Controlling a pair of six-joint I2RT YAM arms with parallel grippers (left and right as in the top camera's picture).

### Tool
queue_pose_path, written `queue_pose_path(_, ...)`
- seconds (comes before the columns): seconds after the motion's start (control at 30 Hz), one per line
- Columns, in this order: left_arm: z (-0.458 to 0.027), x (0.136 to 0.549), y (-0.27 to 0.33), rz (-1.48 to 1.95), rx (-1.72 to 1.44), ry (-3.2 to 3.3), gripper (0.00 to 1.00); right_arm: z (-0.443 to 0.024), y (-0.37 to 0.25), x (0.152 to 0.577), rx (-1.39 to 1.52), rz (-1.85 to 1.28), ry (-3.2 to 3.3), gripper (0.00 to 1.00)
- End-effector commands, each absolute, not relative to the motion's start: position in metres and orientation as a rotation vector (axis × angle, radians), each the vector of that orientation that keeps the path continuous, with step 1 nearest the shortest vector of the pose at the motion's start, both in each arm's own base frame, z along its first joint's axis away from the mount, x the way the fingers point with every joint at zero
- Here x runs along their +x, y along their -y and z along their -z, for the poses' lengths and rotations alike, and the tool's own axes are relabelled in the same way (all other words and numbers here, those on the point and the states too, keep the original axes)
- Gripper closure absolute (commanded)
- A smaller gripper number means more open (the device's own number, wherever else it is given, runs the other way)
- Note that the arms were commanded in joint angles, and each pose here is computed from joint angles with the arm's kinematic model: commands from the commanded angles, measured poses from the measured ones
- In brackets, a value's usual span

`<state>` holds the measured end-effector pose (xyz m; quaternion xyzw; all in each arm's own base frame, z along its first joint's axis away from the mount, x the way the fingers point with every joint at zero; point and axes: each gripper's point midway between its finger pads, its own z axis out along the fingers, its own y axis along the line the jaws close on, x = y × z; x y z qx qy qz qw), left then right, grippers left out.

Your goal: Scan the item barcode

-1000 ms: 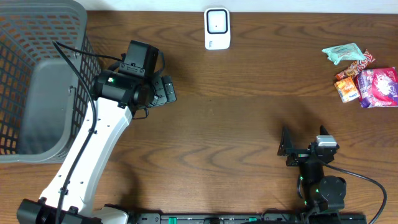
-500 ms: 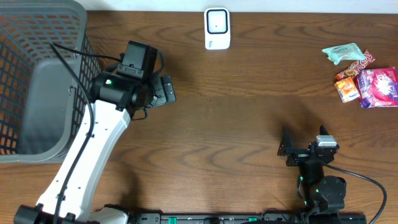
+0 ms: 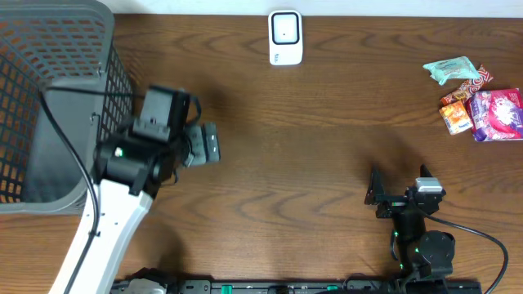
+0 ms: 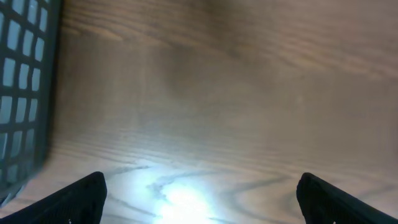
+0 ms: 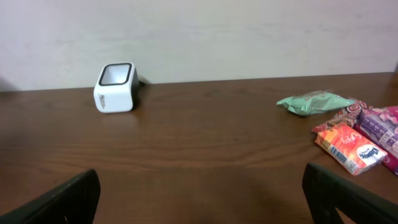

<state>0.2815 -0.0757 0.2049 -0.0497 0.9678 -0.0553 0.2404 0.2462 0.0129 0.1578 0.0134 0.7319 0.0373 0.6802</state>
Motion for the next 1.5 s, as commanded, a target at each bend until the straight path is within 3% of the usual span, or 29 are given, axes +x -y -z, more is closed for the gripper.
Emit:
queue_pose_path(0.0, -0.189, 0.271, 0.069, 0.112, -0.031, -2.640, 0.02, -0.157, -0.014, 0.246, 0.014, -0.078, -1.643, 0.01)
queue_pose_path(0.67, -0.139, 0.235, 0.057, 0.240, -0.052, -2.230, 0.02, -0.157, -0.014, 0.246, 0.014, -0.078, -1.643, 0.01)
queue_pose_path(1.47, -0.148, 0.237, 0.043, 0.333, -0.128, -1.781, 0.02, -0.157, -0.014, 0.246, 0.014, -0.077, -1.643, 0.01)
